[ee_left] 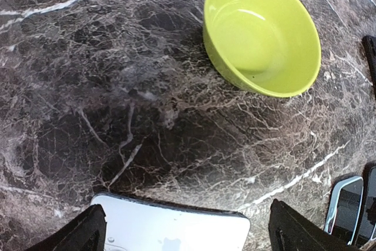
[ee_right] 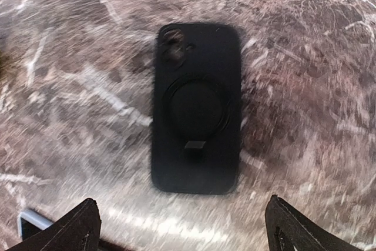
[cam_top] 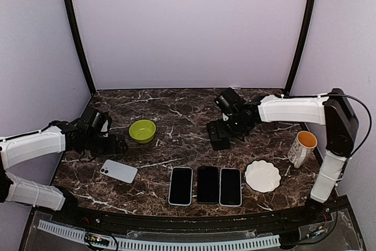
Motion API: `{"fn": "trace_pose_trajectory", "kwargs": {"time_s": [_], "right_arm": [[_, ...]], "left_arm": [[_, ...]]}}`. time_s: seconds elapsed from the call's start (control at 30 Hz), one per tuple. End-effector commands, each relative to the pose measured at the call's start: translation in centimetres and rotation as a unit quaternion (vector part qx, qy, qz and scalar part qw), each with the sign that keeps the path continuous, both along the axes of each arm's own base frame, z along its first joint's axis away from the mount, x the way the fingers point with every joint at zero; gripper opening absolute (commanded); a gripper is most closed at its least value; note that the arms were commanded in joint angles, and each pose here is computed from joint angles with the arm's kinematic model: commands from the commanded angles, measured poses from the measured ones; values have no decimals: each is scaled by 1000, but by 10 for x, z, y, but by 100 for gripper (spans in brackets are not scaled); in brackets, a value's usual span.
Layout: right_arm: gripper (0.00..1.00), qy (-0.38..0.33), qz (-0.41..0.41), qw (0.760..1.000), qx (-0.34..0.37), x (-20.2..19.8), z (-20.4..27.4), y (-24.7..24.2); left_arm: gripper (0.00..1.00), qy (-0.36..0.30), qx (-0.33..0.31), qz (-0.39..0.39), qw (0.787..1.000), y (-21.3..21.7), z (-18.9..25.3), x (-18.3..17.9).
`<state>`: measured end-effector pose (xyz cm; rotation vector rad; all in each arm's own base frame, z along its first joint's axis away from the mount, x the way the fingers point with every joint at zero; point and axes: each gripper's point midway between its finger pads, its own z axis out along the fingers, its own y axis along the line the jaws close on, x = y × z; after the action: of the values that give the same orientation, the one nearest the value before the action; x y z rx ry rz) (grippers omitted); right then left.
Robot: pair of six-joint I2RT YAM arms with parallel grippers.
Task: Put the phone into the phone case
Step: Pick up the phone case from the center of the board.
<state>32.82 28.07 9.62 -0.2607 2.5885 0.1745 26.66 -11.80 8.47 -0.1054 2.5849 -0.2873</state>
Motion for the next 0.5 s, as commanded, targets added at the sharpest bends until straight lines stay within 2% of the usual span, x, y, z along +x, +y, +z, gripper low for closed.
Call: {"fn": "trace_pose_trajectory", "kwargs": {"time_s": [0.0, 0.07, 0.23, 0.47], "right_arm": [[99, 26, 46, 998, -38, 35, -23, -3], [99, 36, 47, 997, -51, 49, -34, -5], [98, 54, 59, 996, -28, 70, -45, 13], [99, 112, 53, 991, -52, 62, -91, 14]], "left_arm": [[98, -2, -17, 31, 999, 6, 7, -1], [98, -4, -17, 32, 999, 6, 10, 1], [98, -2, -3, 35, 999, 8, 9, 9], [95, -3, -23, 8, 1000, -7, 9, 18]]}}
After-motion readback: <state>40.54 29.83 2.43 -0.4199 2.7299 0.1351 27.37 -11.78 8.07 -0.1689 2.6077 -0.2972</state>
